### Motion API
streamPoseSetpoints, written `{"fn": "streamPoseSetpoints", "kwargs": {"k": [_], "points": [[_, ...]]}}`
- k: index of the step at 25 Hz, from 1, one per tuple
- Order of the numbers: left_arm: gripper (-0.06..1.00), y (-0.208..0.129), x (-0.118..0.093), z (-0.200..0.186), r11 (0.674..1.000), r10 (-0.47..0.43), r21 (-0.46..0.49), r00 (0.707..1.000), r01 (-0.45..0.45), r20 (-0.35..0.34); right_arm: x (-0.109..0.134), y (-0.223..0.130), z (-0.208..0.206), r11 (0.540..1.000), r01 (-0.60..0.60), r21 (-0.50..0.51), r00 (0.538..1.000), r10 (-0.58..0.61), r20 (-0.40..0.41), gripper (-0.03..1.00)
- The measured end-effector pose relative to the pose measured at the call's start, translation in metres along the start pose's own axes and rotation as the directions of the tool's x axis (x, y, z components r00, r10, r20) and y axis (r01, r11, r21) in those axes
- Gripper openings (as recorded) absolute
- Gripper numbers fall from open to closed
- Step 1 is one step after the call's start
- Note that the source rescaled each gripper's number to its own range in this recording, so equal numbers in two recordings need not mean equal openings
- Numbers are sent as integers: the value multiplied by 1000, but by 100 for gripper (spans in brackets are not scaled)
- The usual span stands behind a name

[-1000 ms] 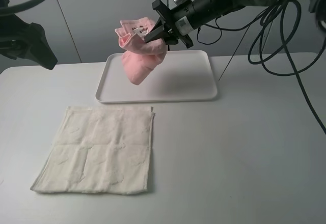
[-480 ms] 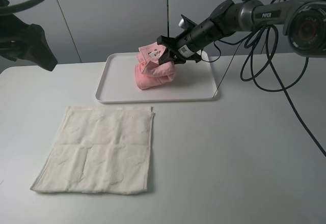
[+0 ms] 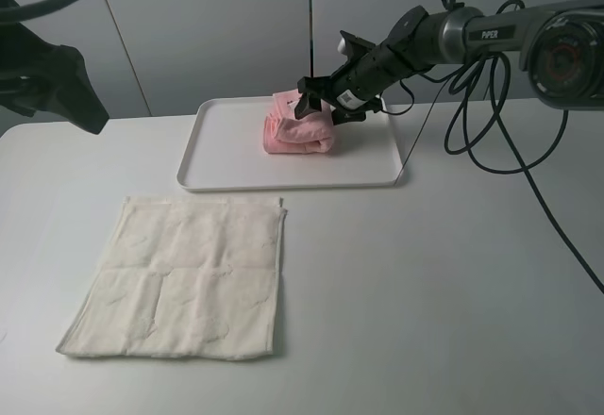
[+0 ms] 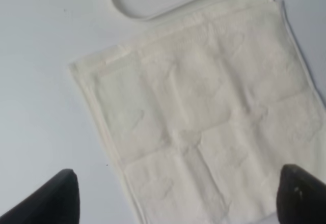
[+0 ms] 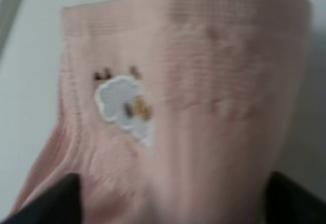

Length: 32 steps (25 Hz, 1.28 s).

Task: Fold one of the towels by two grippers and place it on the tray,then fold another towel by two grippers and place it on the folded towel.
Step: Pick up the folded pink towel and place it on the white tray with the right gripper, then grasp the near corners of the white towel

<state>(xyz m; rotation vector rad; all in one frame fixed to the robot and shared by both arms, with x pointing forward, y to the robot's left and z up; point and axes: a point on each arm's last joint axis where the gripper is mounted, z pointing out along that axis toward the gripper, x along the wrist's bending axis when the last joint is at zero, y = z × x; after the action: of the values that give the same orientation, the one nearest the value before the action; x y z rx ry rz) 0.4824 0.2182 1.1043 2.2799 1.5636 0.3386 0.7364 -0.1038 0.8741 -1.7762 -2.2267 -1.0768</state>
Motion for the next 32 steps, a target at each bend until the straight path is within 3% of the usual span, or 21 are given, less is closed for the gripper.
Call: {"fn": "streamPoseSetpoints", "kwargs": {"k": [2, 4, 11, 16, 21, 26, 29, 32], "points": [[99, 0, 0, 0, 1000, 2, 0, 1000, -2, 0, 1, -1, -1, 1000, 4, 12, 1000, -4, -4, 97], [99, -1, 0, 0, 1000, 12, 6, 1000, -12, 2, 5, 1, -6, 1000, 13, 20, 1000, -13, -12, 99], [99, -2, 0, 0, 999, 28, 25, 1000, -28, 2, 33, 18, -59, 979, 196, 48, 980, -196, 9, 99], [99, -9, 4, -1, 993, 67, 97, 997, -63, -40, 51, 17, -101, 927, 332, 174, 940, -340, 16, 99], [99, -10, 5, -1, 979, 170, 119, 985, -165, -38, 63, 12, -128, 882, 385, 272, 918, -396, -16, 99], [99, -13, 8, -1, 956, 256, 160, 965, -245, -53, 93, 9, -143, 847, 455, 275, 885, -463, -40, 99], [99, -13, 12, -1, 935, 325, 179, 942, -307, -83, 138, -3, -143, 775, 567, 278, 816, -575, -62, 99], [99, -20, 15, 6, 902, 393, 228, 916, -367, -82, 193, -30, -134, 644, 696, 317, 697, -712, -85, 99]]}}
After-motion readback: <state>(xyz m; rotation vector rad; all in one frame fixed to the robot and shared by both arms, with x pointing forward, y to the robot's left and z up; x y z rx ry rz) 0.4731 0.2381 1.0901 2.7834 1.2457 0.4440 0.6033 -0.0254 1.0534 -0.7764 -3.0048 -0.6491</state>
